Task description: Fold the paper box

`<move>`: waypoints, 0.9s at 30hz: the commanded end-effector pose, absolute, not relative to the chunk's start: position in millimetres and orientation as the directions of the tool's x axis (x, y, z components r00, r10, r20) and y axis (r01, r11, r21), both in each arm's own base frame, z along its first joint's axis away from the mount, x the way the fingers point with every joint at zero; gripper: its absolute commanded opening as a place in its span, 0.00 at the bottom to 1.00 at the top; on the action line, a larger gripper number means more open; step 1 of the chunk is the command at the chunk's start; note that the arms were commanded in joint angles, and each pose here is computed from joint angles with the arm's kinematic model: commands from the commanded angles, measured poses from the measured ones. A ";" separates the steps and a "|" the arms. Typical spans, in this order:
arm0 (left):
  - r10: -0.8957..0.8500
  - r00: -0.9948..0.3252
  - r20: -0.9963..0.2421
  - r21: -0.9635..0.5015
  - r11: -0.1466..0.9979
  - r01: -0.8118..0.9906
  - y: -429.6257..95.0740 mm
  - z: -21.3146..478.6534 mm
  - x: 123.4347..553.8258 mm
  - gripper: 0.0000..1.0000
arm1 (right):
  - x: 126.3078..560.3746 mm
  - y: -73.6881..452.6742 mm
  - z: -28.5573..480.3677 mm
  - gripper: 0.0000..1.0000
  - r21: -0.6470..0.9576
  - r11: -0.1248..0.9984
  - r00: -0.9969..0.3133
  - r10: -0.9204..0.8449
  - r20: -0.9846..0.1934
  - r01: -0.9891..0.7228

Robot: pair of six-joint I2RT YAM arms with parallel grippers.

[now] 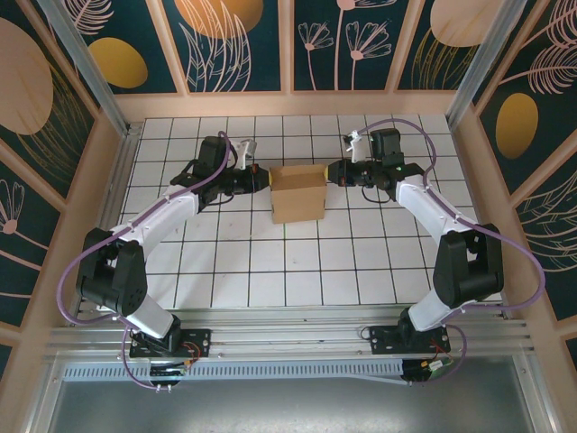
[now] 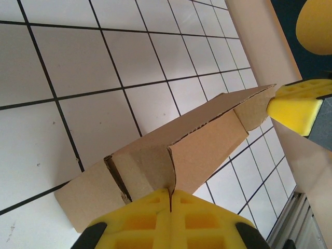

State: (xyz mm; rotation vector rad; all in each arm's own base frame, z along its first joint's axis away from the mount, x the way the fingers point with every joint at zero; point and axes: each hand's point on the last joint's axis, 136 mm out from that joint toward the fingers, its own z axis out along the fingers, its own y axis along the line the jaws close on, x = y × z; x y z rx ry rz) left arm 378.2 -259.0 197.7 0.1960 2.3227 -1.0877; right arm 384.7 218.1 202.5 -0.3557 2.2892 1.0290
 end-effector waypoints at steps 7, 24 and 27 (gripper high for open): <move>-0.082 -0.850 -0.521 -0.655 0.677 0.336 -256.0 176.1 365.0 0.00 | 366.1 225.4 195.9 0.09 0.590 0.652 -0.802 -0.047 -0.595 -0.476; -0.090 -0.857 -0.508 -0.659 0.680 0.320 -251.4 167.0 347.8 0.10 | 354.4 221.3 190.3 0.12 0.600 0.654 -0.808 -0.030 -0.588 -0.461; -0.097 -0.850 -0.517 -0.667 0.669 0.329 -253.1 174.7 347.6 0.17 | 353.9 220.7 195.7 0.16 0.598 0.653 -0.801 -0.021 -0.599 -0.464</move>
